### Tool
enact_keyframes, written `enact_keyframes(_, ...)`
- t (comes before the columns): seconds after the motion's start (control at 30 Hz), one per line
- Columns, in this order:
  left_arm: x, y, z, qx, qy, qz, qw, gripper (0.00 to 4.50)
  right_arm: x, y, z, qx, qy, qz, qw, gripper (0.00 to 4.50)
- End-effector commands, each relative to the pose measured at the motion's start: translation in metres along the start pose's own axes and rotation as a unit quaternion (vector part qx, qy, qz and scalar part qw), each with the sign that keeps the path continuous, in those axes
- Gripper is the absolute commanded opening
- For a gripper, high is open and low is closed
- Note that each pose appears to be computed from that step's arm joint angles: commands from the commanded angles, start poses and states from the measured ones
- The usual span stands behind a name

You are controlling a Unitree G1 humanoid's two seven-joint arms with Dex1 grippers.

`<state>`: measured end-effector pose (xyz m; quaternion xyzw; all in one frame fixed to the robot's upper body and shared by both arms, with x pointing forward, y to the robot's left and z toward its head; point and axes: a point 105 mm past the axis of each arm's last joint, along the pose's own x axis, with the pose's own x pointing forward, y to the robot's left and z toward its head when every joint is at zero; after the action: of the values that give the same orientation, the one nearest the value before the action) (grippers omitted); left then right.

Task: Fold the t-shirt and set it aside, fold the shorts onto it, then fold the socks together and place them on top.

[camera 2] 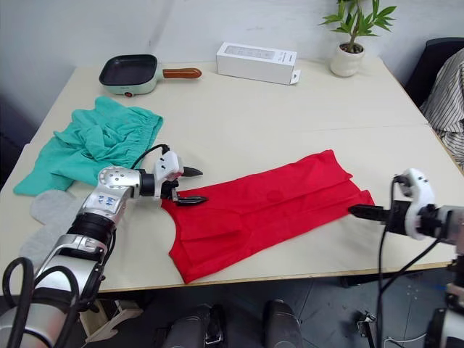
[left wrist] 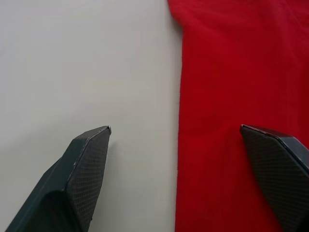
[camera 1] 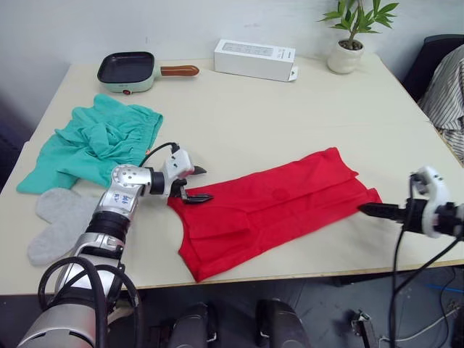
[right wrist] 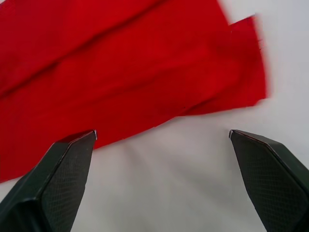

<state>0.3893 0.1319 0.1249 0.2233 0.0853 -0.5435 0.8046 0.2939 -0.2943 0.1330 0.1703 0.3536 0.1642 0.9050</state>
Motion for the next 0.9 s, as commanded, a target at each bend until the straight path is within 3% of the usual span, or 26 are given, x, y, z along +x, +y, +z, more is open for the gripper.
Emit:
enact_keyframes(0.03,0.000,0.003,0.000,-0.003,0.012,-0.008,1.000,4.50,0.008,0.005,-0.001,-0.003,-0.016,-0.008,1.000,4.48)
enact_keyframes(0.13,0.003,0.001,-0.006,-0.020,0.024,-0.021,0.999,4.50,0.023,0.008,-0.007,-0.006,-0.008,-0.007,1.000,4.48)
enact_keyframes(0.27,0.005,-0.007,-0.013,-0.040,0.041,-0.049,0.997,4.50,0.037,0.011,-0.005,-0.010,-0.013,-0.003,1.000,3.59)
enact_keyframes(0.4,0.005,-0.012,-0.021,-0.060,0.041,-0.055,0.996,3.56,0.047,0.011,0.001,-0.024,-0.025,-0.010,0.999,2.18)
enact_keyframes(0.6,0.003,-0.023,-0.024,-0.074,0.028,-0.064,0.995,1.63,0.052,0.007,0.011,-0.055,-0.044,-0.020,0.997,0.02)
enact_keyframes(0.77,-0.002,-0.033,-0.019,-0.089,0.002,-0.033,0.996,0.02,0.056,0.000,0.037,-0.100,-0.074,-0.035,0.992,0.00)
enact_keyframes(0.9,-0.004,-0.045,-0.003,-0.101,-0.034,0.017,0.994,0.01,0.066,-0.004,0.069,-0.169,-0.103,-0.057,0.979,0.00)
